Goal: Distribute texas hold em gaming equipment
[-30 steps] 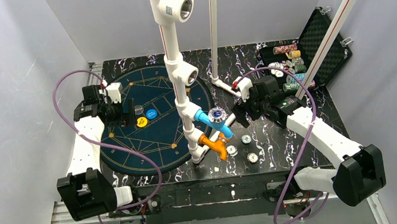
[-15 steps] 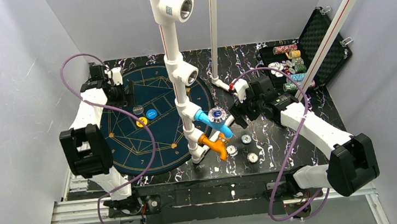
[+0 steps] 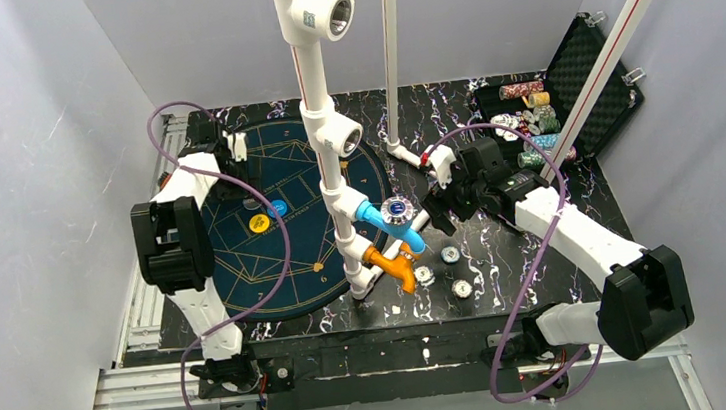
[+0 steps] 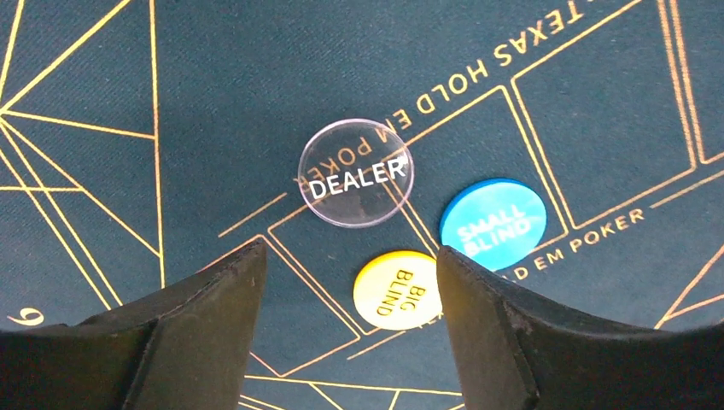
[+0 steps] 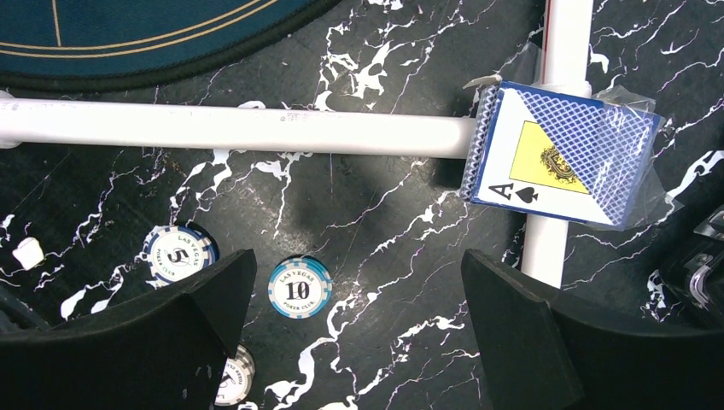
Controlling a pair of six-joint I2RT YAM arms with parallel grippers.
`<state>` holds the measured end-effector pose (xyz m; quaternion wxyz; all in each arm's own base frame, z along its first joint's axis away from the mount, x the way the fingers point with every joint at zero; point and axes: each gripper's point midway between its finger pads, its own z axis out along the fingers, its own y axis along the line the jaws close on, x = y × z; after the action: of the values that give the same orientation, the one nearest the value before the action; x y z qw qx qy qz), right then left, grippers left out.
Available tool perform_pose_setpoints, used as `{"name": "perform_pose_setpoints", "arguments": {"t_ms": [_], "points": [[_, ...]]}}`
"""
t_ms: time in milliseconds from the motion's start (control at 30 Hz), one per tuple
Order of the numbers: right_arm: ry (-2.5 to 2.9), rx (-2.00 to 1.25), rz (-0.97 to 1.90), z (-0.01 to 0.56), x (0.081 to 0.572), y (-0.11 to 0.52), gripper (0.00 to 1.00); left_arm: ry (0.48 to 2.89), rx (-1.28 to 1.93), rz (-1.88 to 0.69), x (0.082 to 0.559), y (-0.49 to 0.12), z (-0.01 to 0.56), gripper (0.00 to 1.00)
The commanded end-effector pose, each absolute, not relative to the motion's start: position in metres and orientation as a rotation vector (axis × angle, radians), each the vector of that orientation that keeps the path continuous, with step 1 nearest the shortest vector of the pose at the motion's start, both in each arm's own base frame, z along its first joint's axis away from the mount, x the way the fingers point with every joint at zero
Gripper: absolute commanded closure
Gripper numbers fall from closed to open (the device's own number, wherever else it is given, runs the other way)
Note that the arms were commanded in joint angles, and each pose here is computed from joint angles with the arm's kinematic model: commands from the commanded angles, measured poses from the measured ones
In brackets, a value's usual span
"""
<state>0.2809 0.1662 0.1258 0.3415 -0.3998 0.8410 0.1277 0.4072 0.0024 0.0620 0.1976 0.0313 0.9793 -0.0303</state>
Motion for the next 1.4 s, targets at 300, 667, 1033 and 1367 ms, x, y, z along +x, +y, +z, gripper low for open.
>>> {"name": "perform_pose_setpoints", "arguments": {"t_ms": [300,667,1033,1367], "points": [[2.135,-1.03,0.385,0.145,0.289,0.169,0.0,2.747,0.106,0.009,0.43,0.007,0.037,0.33],[2.152,-1.028,0.395,0.142,0.29,0.168,0.0,2.759,0.169,-0.012,0.435,-0.012,0.02,0.39],[2.159,-1.029,0.408,0.141,0.289,0.168,0.0,2.769,0.215,-0.076,0.432,-0.022,0.015,0.57],[2.172,-1.039,0.415,0.139,0.288,0.167,0.0,2.622,0.265,-0.17,0.431,-0.04,0.099,0.72]]}}
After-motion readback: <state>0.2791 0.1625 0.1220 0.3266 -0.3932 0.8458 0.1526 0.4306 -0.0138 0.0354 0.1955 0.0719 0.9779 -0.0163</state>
